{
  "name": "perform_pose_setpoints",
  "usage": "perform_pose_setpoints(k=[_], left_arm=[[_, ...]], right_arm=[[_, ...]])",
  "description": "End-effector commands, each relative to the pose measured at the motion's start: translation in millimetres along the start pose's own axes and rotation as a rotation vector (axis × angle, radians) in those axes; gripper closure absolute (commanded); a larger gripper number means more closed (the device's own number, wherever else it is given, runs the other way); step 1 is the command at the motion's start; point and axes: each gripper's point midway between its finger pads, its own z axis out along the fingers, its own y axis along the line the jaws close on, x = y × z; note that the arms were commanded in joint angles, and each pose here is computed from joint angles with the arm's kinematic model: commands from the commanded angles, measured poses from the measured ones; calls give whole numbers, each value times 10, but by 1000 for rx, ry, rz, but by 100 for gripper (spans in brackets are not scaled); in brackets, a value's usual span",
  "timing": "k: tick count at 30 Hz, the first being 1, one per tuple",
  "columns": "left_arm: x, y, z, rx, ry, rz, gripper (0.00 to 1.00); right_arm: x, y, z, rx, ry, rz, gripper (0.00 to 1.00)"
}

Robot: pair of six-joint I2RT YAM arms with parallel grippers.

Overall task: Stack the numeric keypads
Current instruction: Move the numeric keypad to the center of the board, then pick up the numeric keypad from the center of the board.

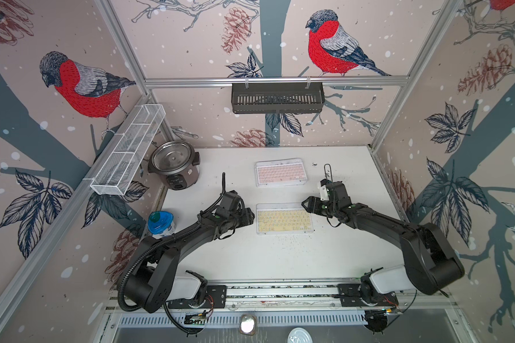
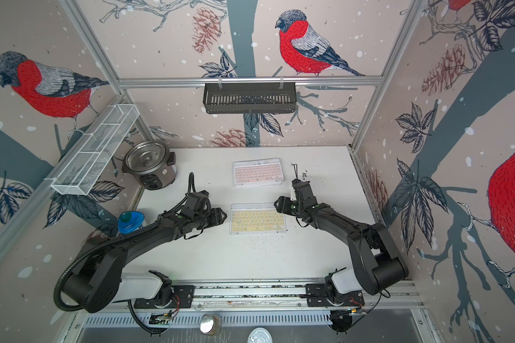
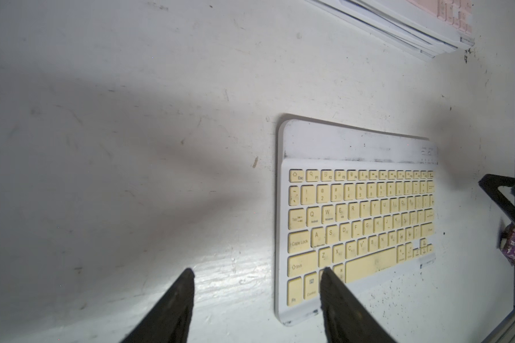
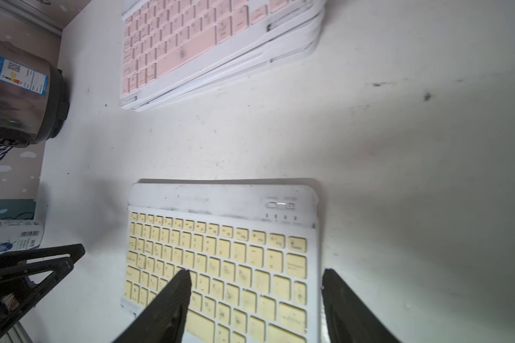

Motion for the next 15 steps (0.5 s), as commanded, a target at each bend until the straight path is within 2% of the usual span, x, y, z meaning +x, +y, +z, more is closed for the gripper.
perform_pose_setpoints(k=[1,15], left_arm=[[-51,-85,46,12,-11,24,33],[44,-242,335,26,51,41,34]], right_arm=[[48,-94,-59,14,20,-37,29],[396,-259,-34,57,113,-42,28]])
